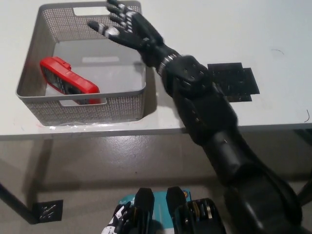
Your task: Use the right hand to pick up a multimeter on the right side and put it into a container on the left side
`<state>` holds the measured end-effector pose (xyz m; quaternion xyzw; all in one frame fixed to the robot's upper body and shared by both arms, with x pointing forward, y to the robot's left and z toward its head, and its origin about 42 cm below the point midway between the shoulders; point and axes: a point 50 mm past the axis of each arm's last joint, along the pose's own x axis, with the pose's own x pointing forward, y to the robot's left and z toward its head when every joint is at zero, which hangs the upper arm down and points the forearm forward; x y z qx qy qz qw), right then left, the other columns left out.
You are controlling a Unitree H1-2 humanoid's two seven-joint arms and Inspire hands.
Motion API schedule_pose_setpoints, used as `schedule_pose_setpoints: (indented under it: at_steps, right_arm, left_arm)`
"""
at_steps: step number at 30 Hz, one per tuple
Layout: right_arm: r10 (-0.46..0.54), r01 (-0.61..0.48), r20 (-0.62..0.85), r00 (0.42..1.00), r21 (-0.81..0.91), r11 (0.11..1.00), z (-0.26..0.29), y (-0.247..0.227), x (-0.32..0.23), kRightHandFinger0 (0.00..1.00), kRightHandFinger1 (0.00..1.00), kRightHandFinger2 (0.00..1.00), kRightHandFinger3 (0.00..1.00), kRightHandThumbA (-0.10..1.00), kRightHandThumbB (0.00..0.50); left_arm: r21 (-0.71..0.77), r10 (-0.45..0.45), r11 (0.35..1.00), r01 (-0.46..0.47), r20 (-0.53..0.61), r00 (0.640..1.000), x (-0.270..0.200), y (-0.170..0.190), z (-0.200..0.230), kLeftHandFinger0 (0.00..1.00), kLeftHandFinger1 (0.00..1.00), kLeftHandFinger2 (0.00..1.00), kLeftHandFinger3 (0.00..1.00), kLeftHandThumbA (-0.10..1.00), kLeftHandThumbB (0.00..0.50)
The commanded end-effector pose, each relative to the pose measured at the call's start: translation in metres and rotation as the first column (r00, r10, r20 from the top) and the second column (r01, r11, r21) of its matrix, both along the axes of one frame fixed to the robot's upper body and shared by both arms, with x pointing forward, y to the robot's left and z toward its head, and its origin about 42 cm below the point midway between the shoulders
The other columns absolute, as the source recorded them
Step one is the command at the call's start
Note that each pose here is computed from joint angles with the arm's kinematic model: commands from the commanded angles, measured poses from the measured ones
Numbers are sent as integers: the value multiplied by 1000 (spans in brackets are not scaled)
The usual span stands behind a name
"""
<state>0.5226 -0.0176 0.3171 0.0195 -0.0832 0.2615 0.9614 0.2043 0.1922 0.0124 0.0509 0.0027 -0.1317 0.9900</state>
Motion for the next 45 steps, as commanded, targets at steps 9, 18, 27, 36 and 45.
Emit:
schedule_pose_setpoints:
  at_steps: [9, 18, 27, 36, 45]
  right_arm:
    - [-30, -115, 632, 774, 188, 975, 75, -203, -233, 1000, 1000, 1000, 1000, 1000, 500]
    - [-65, -140, 547, 835, 325, 935, -12, -198, -314, 1000, 1000, 1000, 1000, 1000, 500]
    - [-114, 39, 297, 948, 249, 968, -107, -180, -360, 1000, 1000, 1000, 1000, 1000, 500]
    - [-142, 126, 88, 986, 163, 978, -195, -186, -339, 1000, 1000, 1000, 1000, 1000, 354]
    - [-215, 216, -62, 975, 12, 976, -262, -208, -302, 1000, 1000, 1000, 1000, 1000, 371]
  left_arm:
    - [-4, 23, 1000, -23, 48, 999, 2, 3, 3, 1000, 1000, 1000, 1000, 1000, 417]
    - [-8, 34, 999, -34, 65, 997, 13, 6, 7, 1000, 1000, 1000, 1000, 1000, 416]
    - [4, 33, 999, -34, 76, 997, 15, 6, 8, 1000, 1000, 1000, 1000, 1000, 373]
    - [-29, 46, 999, -43, 124, 991, 31, 3, 21, 1000, 1000, 1000, 1000, 1000, 393]
    - [-46, 37, 999, -30, 171, 985, 50, 3, 35, 1000, 1000, 1000, 1000, 1000, 400]
